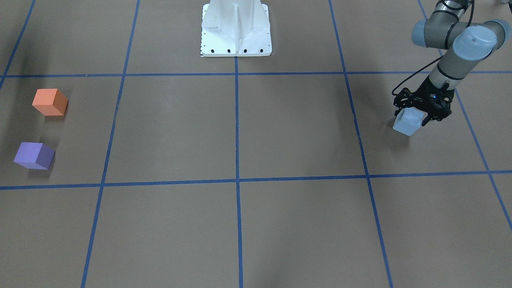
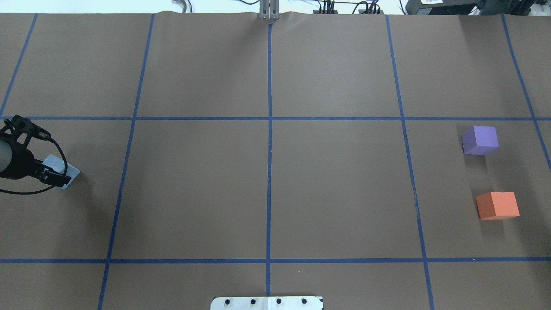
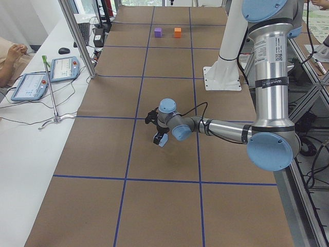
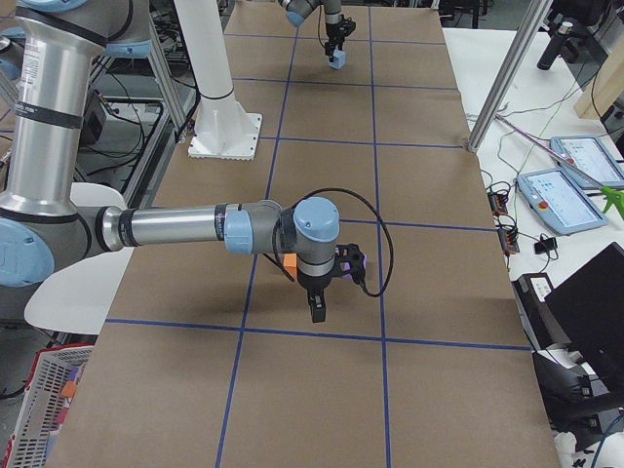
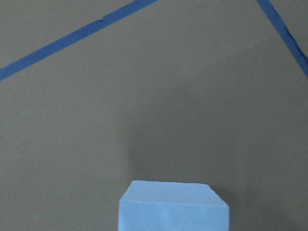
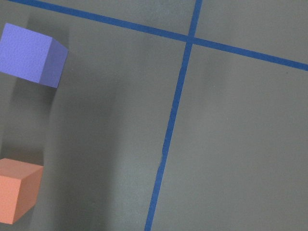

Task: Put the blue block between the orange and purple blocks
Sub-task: 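Lower the left gripper onto the light blue cube and grasp it, then carry the light blue cube with the left gripper toward the table center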

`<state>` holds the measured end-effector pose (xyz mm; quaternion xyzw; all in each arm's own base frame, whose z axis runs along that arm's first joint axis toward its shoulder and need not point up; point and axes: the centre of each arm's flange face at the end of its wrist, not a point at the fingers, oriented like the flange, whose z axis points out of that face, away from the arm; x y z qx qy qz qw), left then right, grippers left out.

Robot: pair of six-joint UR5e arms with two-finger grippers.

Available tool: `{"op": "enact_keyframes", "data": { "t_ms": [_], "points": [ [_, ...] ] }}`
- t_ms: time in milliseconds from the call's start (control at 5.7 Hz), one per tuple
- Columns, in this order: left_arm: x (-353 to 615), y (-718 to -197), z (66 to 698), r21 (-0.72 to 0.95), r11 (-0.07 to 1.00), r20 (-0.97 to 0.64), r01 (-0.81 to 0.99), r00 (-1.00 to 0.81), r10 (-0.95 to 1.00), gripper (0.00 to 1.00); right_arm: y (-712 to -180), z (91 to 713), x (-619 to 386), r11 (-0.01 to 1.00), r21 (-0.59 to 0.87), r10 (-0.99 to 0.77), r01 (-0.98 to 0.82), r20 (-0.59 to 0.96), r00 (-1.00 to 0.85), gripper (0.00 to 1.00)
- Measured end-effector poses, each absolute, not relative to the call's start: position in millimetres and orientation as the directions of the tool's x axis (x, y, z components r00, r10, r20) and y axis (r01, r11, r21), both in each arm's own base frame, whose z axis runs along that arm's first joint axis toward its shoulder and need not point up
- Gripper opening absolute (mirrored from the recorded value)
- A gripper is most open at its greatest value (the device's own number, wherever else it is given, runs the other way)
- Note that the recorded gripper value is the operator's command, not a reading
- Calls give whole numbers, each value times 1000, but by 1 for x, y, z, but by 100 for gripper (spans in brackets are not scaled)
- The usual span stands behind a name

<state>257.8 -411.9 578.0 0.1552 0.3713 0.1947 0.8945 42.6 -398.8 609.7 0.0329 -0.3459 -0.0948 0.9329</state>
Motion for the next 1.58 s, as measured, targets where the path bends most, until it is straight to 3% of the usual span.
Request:
{"op": "enact_keyframes", "data": {
  "t_ms": [351,702,877,1228,1579],
  "points": [
    [261,-413,577,423,875,-605,-235,645,466,0,-399,612,42,980,122,-197,155,640,743,100],
    [273,-424,535,453,868,-628,-205,617,474,0,-399,613,42,980,121,-196,155,640,743,100],
    [295,-442,494,430,888,-661,-163,614,432,11,-399,613,42,981,120,-196,156,640,743,100],
    [382,-470,387,322,939,-726,-119,606,326,11,-398,614,42,981,118,-195,155,641,743,100],
    [500,-460,261,147,985,-772,-88,613,169,23,-398,617,42,981,114,-192,156,640,744,100]
  ]
}}
